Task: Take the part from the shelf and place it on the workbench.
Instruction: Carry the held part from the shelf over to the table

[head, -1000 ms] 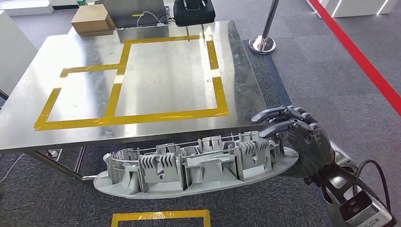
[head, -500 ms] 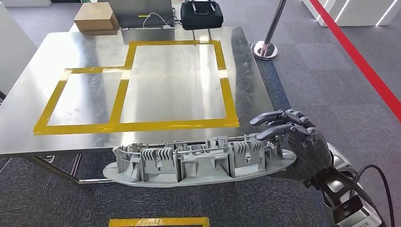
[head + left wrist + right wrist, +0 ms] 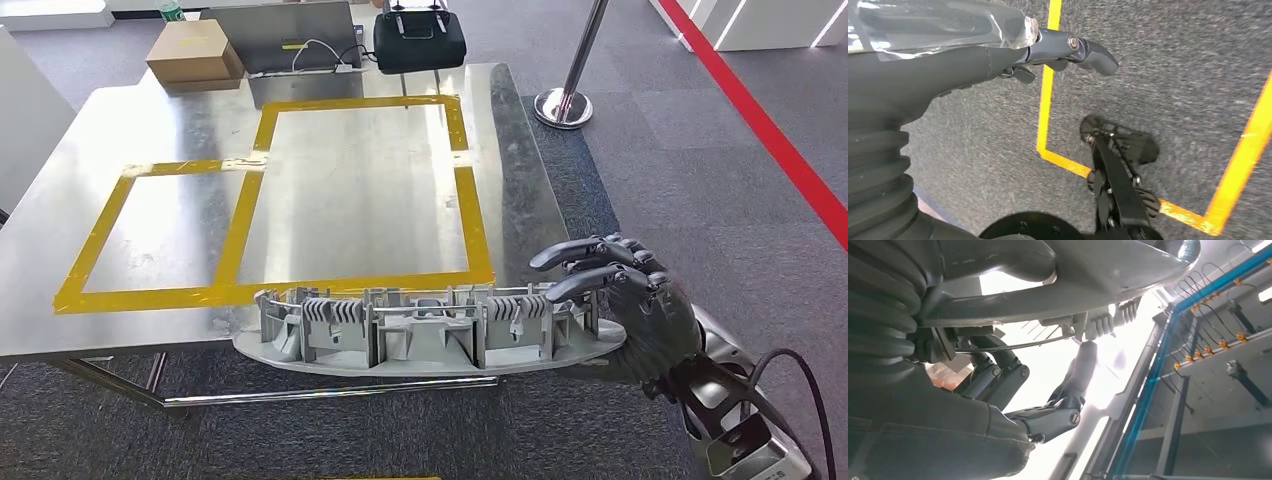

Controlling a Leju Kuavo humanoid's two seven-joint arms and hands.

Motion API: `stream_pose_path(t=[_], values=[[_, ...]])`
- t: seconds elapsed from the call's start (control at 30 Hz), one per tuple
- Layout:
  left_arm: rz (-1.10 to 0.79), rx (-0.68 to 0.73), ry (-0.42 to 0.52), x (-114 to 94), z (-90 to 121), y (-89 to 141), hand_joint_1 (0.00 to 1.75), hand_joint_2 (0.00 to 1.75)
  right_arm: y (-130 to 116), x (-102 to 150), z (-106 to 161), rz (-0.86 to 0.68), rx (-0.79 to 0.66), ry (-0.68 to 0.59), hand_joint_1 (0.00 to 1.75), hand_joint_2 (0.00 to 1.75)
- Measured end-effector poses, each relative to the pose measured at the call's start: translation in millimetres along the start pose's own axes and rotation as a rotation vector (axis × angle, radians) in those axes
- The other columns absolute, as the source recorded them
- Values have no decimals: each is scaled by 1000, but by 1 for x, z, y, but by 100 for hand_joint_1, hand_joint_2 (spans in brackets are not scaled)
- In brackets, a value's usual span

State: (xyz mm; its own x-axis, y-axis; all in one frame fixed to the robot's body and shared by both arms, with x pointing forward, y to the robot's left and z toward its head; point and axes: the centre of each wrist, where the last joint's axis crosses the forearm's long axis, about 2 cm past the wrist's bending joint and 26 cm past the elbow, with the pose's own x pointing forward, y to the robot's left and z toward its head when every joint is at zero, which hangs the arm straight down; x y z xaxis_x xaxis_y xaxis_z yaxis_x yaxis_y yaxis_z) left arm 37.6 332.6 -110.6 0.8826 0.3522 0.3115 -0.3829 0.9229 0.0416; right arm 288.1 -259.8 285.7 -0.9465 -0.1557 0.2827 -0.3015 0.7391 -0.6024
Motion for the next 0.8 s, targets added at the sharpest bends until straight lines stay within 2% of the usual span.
stream_pose_path(t=[0.33, 0.8], values=[[2, 1, 0, 0, 0, 0, 0, 175, -3, -1, -7, 5, 8, -17, 175, 175], [26, 5, -4, -2, 0, -2, 0, 175, -10, 12, -25, 171, 5, -85, 175, 175]])
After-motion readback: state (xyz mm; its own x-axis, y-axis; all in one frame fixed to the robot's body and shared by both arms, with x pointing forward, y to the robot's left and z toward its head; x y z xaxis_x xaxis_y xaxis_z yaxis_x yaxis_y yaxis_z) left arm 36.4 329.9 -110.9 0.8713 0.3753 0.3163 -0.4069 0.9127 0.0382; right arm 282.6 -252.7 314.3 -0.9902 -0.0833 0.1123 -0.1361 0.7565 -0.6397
